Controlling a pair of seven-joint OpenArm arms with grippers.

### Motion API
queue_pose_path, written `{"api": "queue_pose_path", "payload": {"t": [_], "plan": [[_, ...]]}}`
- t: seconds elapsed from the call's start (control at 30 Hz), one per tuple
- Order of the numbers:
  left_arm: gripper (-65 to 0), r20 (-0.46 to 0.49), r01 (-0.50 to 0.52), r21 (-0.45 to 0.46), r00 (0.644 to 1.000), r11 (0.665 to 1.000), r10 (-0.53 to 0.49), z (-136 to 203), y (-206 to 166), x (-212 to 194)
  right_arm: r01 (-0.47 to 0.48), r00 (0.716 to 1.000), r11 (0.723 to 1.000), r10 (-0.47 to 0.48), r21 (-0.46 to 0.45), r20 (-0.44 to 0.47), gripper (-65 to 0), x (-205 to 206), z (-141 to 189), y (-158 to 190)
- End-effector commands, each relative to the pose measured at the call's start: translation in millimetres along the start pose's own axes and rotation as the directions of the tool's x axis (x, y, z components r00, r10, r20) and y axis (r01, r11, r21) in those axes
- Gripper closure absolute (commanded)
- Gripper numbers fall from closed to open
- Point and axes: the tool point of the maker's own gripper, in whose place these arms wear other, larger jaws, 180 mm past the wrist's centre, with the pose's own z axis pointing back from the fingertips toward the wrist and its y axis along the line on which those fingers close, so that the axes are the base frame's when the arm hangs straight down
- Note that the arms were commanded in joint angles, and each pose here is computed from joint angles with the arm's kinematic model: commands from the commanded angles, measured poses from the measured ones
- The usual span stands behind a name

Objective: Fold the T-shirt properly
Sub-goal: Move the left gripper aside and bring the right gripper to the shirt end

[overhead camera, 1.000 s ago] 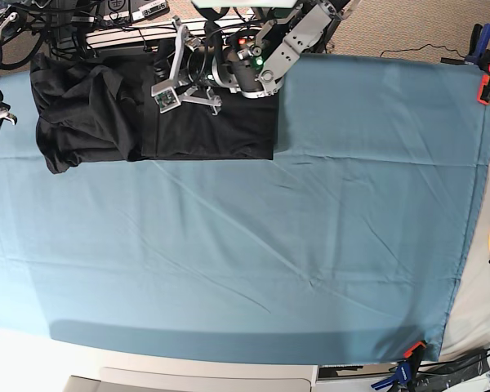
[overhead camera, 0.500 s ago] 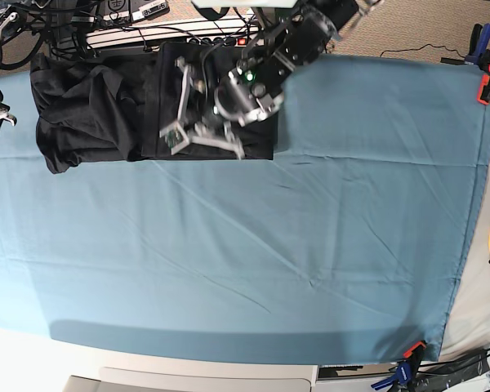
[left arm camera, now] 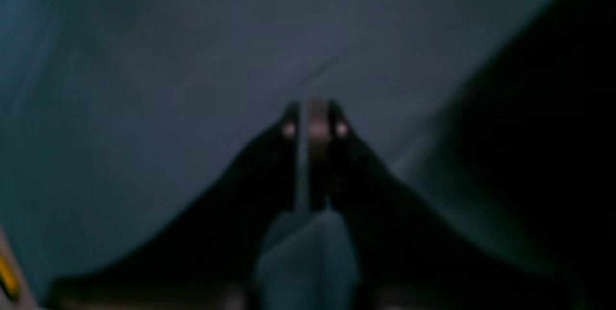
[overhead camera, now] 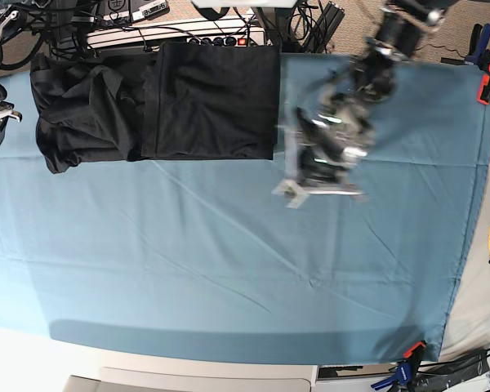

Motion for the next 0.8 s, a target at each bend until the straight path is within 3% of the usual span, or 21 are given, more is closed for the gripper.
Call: {"api": "queue_pose_path", "payload": {"t": [0.0,0.07,0.17,0.27,0.37,0.43,0.53,0.77], "plan": [[-12.6,0.026,-0.023,0.018,0.999,1.0,0.023,4,16,3,-0.037,0.998,0.999,0.038,-0.028,0.058,-30.9,21,3,-10],[-15.7,-0.017,-0.066,0.043,0.998,0.997,0.067,8,39,-20,-0.048,0.998,0.998,0.05,-0.047,0.049,-34.9,20,3,-15],[-16.0,-0.058,-0.102,0.076,0.993,0.992,0.107,15,67,-42,-0.005,1.0,0.998,0.006,-0.065,0.017,-35.4,8,-5,-29],[-16.0,-0.074,-0.132,0.138,0.987,0.982,0.143,23,98,-58,0.135,0.989,0.99,-0.137,-0.041,-0.047,-35.5,-16,-21,-41],[-16.4,-0.083,-0.146,0.199,0.983,0.969,0.165,33,126,-70,0.339,0.937,0.937,-0.328,0.08,-0.122,-37.9,-33,-35,-25],[-19.4,-0.086,-0.154,0.235,0.98,0.96,0.178,39,142,-76,0.41,0.908,0.895,-0.384,0.175,-0.165,-40.1,-36,-39,-6],[-22.5,-0.089,-0.168,0.29,0.976,0.942,0.201,50,166,-85,0.449,0.892,0.858,-0.411,0.25,-0.19,-40.1,-36,-39,9],[-22.4,-0.052,-0.242,0.394,0.958,0.887,0.284,78,215,-100,0.455,0.884,0.828,-0.377,0.329,-0.275,-40.1,-56,-28,32]]}}
